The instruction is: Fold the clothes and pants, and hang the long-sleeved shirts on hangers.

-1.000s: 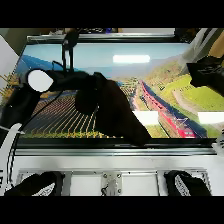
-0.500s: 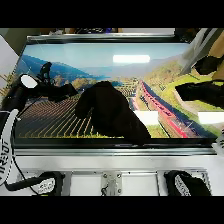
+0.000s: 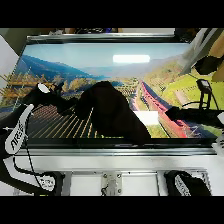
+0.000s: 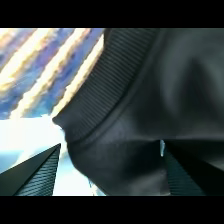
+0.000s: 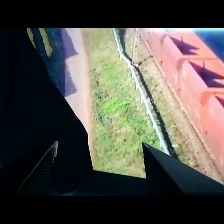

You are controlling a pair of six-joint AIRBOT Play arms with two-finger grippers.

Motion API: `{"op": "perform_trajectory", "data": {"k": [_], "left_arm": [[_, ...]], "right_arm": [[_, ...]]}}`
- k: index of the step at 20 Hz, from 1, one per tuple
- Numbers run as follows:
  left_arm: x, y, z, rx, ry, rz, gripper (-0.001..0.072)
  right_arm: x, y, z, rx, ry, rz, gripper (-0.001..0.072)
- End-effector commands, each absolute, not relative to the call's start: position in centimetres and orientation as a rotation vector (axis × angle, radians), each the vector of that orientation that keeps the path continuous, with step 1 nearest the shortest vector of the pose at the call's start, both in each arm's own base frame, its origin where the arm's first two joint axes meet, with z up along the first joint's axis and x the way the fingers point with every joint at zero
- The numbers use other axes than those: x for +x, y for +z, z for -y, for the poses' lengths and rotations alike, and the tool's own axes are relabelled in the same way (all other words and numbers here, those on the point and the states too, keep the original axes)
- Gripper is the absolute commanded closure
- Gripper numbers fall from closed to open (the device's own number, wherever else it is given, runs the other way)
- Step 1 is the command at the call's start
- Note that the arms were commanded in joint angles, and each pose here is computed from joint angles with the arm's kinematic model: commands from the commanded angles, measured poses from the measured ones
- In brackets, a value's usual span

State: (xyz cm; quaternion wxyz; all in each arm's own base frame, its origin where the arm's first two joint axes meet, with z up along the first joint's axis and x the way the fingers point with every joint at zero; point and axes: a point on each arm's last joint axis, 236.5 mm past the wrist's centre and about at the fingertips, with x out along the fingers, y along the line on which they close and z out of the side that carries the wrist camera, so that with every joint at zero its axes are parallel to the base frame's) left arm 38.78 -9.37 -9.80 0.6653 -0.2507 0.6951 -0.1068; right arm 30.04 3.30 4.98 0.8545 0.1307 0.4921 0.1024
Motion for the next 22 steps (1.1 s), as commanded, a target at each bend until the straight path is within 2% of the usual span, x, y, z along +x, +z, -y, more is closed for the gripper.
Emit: {"op": "perform_trajectory", "data": {"k": [1, 4, 5, 7, 8, 14, 20, 21, 22], "left_arm": [[38.4, -10.8, 11.2, -0.665, -0.266, -1.614, 0.0014], [38.8, -10.8, 12.7, -0.661, -0.284, -1.592, 0.0016], [38.9, -10.9, 13.1, -0.649, -0.288, -1.585, 0.0133], [39.4, -10.8, 13.4, -0.645, -0.289, -1.568, 0.0597], [39.8, -10.5, 13.1, -0.646, -0.289, -1.558, 0.0691], [41.8, -7.6, 12.0, -0.592, -0.316, -1.507, 0.0691], [43.0, -4.9, 10.8, -0.508, -0.307, -1.430, 0.0691], [43.0, -4.4, 10.6, -0.495, -0.305, -1.418, 0.0692], [43.1, -3.8, 10.3, -0.477, -0.300, -1.402, 0.0691]], "right_arm": [[27.9, 1.3, -3.7, 0.327, 0.197, -1.134, 0.0131], [26.5, -1.0, -3.9, 0.364, 0.181, -1.195, 0.0131], [26.1, -2.0, -4.0, 0.397, 0.160, -1.221, 0.0131], [25.3, -4.3, -4.3, 0.456, 0.116, -1.267, 0.0131], [24.9, -5.5, -4.5, 0.472, 0.103, -1.288, 0.0131], [24.8, -10.1, -11.2, 0.521, 0.201, -1.365, 0.0131], [24.1, -12.8, -14.2, 0.460, 0.243, -1.419, 0.0133], [24.4, -12.7, -14.2, 0.459, 0.242, -1.408, 0.0212], [24.8, -12.3, -14.2, 0.441, 0.261, -1.389, 0.0520]]}}
